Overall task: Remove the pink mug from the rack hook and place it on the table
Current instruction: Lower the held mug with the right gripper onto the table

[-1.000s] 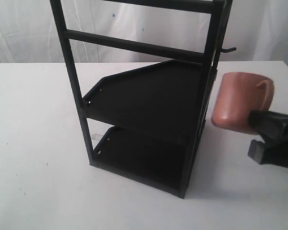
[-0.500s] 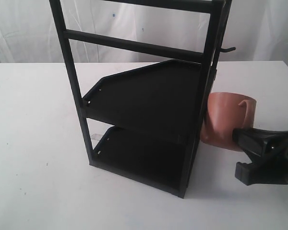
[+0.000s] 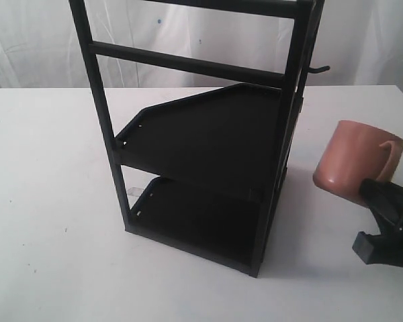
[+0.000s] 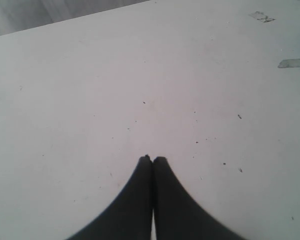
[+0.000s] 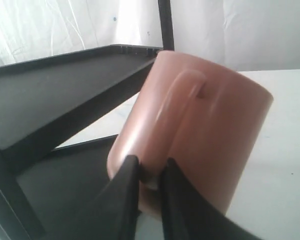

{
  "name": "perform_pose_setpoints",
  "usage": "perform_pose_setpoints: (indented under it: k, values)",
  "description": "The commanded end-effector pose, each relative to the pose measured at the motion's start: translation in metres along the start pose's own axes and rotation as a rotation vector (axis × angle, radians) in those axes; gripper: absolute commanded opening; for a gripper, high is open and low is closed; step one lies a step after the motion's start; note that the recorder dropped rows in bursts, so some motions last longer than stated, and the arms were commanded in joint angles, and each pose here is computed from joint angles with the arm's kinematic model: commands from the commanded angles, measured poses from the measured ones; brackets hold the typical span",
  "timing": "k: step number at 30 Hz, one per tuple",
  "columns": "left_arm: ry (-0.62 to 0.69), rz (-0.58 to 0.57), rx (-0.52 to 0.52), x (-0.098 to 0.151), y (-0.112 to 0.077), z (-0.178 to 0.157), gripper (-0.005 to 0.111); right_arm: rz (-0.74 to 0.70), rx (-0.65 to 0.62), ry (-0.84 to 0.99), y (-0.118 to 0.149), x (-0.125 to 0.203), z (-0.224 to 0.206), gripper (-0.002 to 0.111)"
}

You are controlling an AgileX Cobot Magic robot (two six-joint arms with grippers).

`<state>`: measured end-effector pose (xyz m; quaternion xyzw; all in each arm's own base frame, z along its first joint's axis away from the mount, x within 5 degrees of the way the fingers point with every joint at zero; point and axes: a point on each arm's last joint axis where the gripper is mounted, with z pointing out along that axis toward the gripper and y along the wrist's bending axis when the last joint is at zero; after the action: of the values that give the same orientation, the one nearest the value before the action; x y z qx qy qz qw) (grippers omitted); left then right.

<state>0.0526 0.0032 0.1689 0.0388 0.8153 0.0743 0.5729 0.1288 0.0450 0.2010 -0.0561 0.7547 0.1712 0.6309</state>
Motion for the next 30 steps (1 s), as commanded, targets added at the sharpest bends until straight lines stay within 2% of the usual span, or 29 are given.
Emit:
perform_pose_setpoints:
  k: [1,8,12,17,20,22,26,30]
  values:
    - [-0.001,-0.014,0.002,0.001,0.0,0.0,0.0,-0.016,0.055,-0.069,-0.006,0.001,-0.004,0.0]
    - [-0.001,-0.014,0.002,0.001,0.0,0.0,0.0,-0.02,0.094,-0.059,-0.01,0.005,-0.004,0.0]
    - [-0.001,-0.014,0.002,0.001,0.0,0.0,0.0,-0.01,0.143,0.011,-0.016,0.015,0.005,0.0]
    - [-0.001,-0.014,0.002,0.001,0.0,0.0,0.0,-0.032,0.177,0.011,-0.021,0.024,0.02,0.0]
    - [-0.001,-0.014,0.002,0.001,0.0,0.0,0.0,-0.143,0.075,0.043,-0.012,0.028,0.033,0.0]
    - [-0.001,-0.014,0.002,0.001,0.0,0.0,0.0,-0.208,0.082,0.093,-0.014,0.034,0.04,0.0]
    - [-0.001,-0.014,0.002,0.001,0.0,0.0,0.0,-0.249,0.098,0.094,-0.017,0.042,0.047,0.0]
    - [-0.001,-0.014,0.002,0.001,0.0,0.0,0.0,-0.273,0.051,0.099,-0.013,0.043,0.054,0.0]
